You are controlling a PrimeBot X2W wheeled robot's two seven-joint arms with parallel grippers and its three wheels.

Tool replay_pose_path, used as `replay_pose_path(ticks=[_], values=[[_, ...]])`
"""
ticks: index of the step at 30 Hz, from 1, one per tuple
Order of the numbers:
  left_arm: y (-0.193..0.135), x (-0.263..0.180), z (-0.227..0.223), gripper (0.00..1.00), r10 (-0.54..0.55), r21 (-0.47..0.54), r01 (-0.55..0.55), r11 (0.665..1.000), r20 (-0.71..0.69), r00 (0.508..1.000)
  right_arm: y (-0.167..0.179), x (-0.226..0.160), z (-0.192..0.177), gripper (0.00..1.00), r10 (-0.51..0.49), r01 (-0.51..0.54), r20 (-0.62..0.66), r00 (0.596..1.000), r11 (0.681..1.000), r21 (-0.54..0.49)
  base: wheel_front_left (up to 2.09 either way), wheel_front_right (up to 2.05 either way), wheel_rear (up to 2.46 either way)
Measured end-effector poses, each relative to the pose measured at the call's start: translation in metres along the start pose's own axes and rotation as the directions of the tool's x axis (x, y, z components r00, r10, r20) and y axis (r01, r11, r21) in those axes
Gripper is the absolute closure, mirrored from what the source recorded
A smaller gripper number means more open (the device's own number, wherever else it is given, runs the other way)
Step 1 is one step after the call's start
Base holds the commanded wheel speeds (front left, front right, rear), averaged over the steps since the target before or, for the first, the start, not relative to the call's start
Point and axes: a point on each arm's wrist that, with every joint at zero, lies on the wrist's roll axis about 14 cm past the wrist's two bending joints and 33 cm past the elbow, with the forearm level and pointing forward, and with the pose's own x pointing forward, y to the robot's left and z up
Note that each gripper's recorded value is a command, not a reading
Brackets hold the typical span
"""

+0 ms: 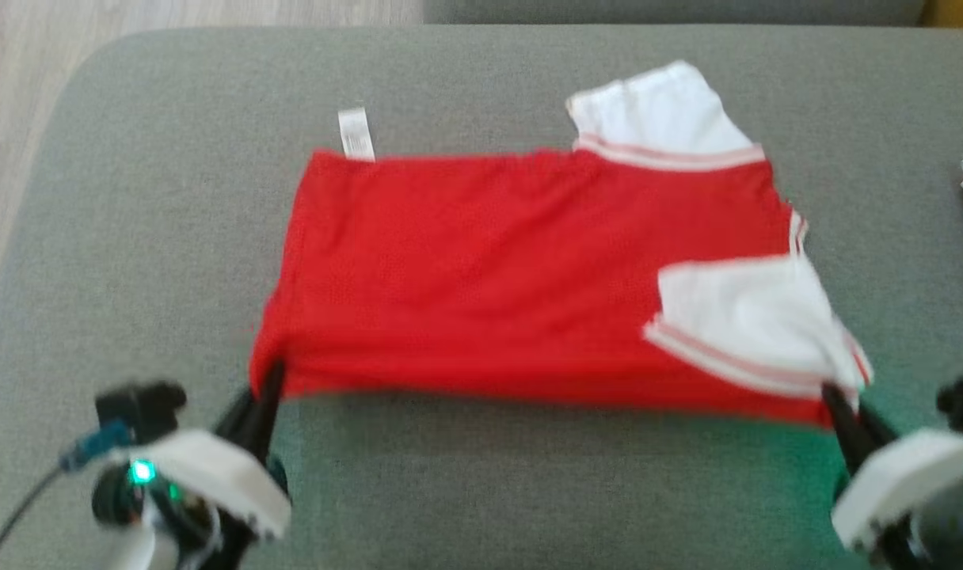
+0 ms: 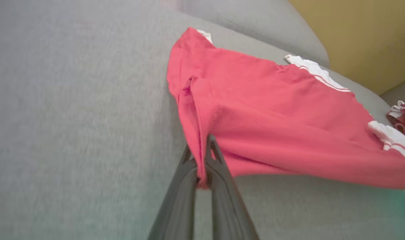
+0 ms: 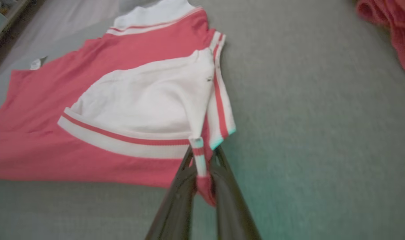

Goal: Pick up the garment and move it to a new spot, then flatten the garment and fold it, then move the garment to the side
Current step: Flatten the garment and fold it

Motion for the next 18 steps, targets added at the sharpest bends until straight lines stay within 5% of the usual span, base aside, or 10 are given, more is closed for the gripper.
replay_pose_path(ticks=[11, 12, 13, 18], values=[[0.000, -0.055, -0.083, 1.00, 0.064, -0.160, -0.098, 0.982, -0.209, 0.976, -0.020, -0.048, -0.081, 1.00, -0.021, 0.053, -0.199, 0.980, 0.986, 0.156, 0.00, 0.00, 0.00], [0.000, -0.055, -0.085, 0.45, 0.067, -0.166, -0.102, 0.981, -0.204, 0.977, -0.018, -0.048, -0.085, 0.66, -0.014, 0.049, -0.208, 0.978, 0.985, 0.166, 0.00, 0.00, 0.00], [0.000, -0.055, -0.086, 0.00, 0.064, -0.170, -0.098, 0.981, -0.198, 0.978, -0.016, -0.047, -0.088, 0.00, -0.005, 0.043, -0.217, 0.976, 0.984, 0.172, 0.00, 0.00, 0.00], [0.010, -0.054, -0.088, 0.00, 0.125, -0.145, -0.142, 0.979, -0.119, 0.985, -0.010, -0.043, -0.077, 0.00, -0.003, 0.021, -0.128, 0.992, 0.990, 0.139, 0.00, 0.00, 0.00]])
